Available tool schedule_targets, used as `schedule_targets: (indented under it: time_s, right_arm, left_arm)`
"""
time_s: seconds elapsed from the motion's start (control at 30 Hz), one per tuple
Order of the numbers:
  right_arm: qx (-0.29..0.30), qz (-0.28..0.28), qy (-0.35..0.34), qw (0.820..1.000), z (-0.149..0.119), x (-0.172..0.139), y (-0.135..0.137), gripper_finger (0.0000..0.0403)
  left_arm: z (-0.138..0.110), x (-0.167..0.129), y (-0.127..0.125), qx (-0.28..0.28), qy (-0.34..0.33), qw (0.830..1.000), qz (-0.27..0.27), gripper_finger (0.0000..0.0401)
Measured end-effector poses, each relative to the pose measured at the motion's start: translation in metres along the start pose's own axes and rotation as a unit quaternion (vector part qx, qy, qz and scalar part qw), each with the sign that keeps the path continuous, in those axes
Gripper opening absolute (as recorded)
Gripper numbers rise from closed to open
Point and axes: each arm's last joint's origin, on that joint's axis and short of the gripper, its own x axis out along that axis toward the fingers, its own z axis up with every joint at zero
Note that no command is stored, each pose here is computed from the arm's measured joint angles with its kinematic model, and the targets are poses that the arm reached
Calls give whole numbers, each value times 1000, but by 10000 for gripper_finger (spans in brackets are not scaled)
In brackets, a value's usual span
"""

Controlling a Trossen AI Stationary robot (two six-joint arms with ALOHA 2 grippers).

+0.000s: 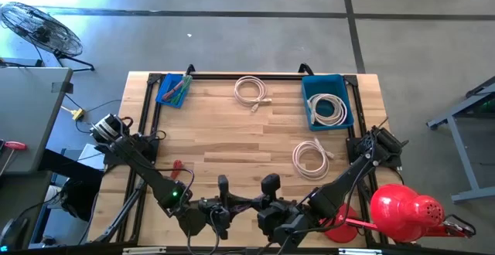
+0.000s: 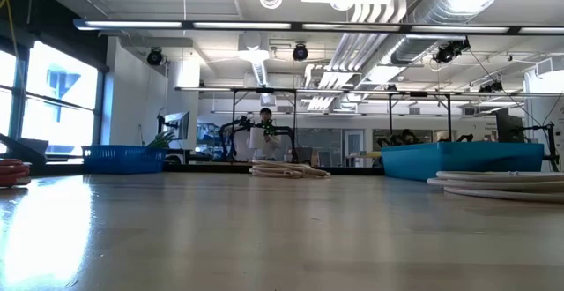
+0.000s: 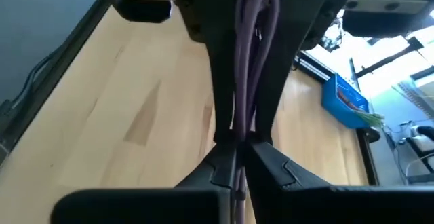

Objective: Pick & Place USB Port
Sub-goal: Put the purple USB cable into the left blue bin

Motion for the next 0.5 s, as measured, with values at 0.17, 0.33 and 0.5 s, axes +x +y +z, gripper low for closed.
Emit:
schedule_targets:
  time_s: [0.17,0.33,0.5]
  right_arm:
    - [7,13,4,1000,-1,0,0,46]
    - [12,25,7,1000,-1,1,1,69]
    - [30,28,3,999,-14,12,12,86]
  left_arm:
    - [-2,-1,-1,-2,11,1000,8,28]
    - [-4,-1,0,1,20,1000,16,22]
    - [-7,0,-2,8,28,999,19,22]
